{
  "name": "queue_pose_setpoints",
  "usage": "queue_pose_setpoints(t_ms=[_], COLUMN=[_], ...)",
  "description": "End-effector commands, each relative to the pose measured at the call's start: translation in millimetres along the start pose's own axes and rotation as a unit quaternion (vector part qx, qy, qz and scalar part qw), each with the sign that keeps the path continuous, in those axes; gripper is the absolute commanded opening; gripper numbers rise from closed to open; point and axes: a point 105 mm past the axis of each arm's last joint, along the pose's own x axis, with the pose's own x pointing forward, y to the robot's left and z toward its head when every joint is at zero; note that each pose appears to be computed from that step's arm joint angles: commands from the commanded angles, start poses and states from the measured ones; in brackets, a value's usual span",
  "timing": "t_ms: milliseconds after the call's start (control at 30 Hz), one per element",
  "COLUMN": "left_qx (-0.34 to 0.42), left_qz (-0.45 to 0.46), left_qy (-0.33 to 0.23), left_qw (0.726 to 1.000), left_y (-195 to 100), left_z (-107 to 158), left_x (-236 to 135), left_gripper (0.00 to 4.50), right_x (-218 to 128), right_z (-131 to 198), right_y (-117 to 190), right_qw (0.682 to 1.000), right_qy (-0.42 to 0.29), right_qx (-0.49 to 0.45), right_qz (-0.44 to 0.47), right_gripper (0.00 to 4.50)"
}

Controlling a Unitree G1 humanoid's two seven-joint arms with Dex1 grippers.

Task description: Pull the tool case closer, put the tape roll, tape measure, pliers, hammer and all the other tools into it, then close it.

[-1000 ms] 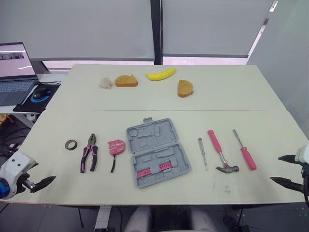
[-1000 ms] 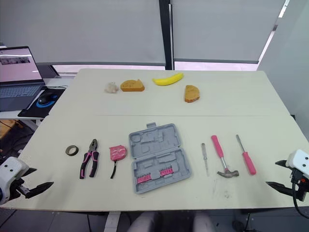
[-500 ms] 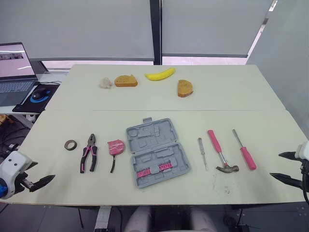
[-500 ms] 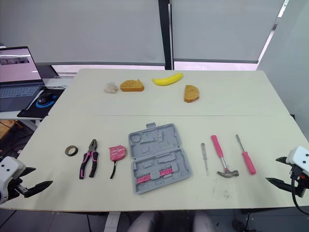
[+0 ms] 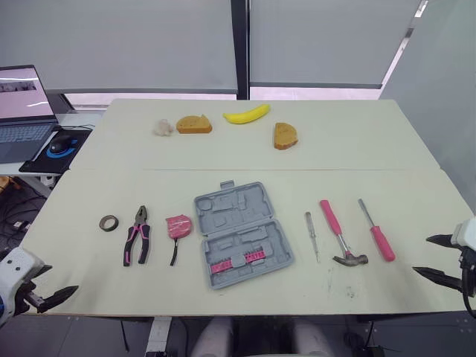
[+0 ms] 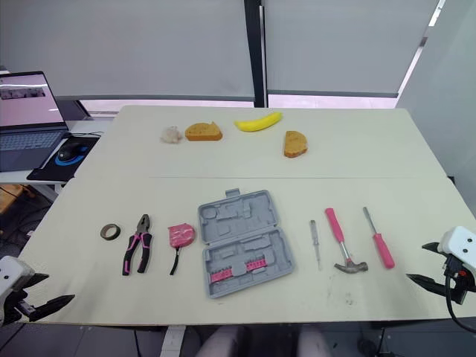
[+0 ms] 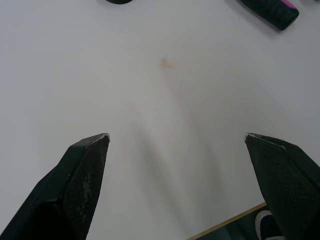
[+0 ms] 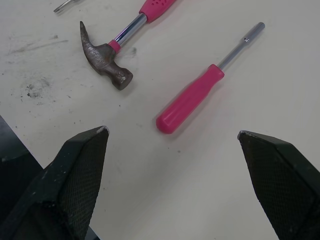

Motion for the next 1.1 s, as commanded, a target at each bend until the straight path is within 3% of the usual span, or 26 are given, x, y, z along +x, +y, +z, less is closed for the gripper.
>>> queue_pose_setpoints(t_ms=[33,200,233,300,367,433,700,867,1100], left_qx=[-0.001,0.019,0.026,0.04,0.04,0.048,0.068,0.079,0.078], left_qz=[0.004,-0.059,-0.08,-0.112,-0.127,-0.136,-0.15,-0.147,-0.145], left_qy=[-0.036,-0.084,-0.091,-0.094,-0.109,-0.122,-0.135,-0.135,-0.128], left_qw=[0.999,0.995,0.992,0.988,0.985,0.982,0.977,0.977,0.978], left_y=[-2.1,-39.6,-51.3,-69.8,-83.3,-95.3,-127.3,-139.6,-147.3], left_z=[18.8,55.4,62.8,72.4,85.0,96.8,121.5,129.0,129.8], left_x=[-1.6,18.4,22.9,29.2,36.5,46.0,89.7,108.8,124.1], left_gripper=[4.5,4.5,4.32,3.9,3.3,2.58,0.0,0.0,0.0], right_x=[1.8,19.7,24.9,33.5,43.7,55.6,123.6,160.0,198.5], right_z=[16.9,58.0,66.4,80.3,98.4,115.3,157.1,167.3,171.6], right_y=[-5.2,0.9,3.3,7.2,9.6,13.7,36.7,41.8,51.0], right_qw=[0.999,0.996,0.995,0.992,0.989,0.985,0.976,0.977,0.977], right_qy=[-0.022,-0.075,-0.081,-0.085,-0.101,-0.115,-0.121,-0.1,-0.087], right_qx=[-0.022,-0.044,-0.059,-0.092,-0.108,-0.121,-0.175,-0.176,-0.172], right_qz=[-0.023,0.005,0.013,0.024,0.028,0.037,0.056,0.062,0.092], right_gripper=[4.4,4.4,4.46,4.08,3.6,2.85,1.0,0.03,0.01])
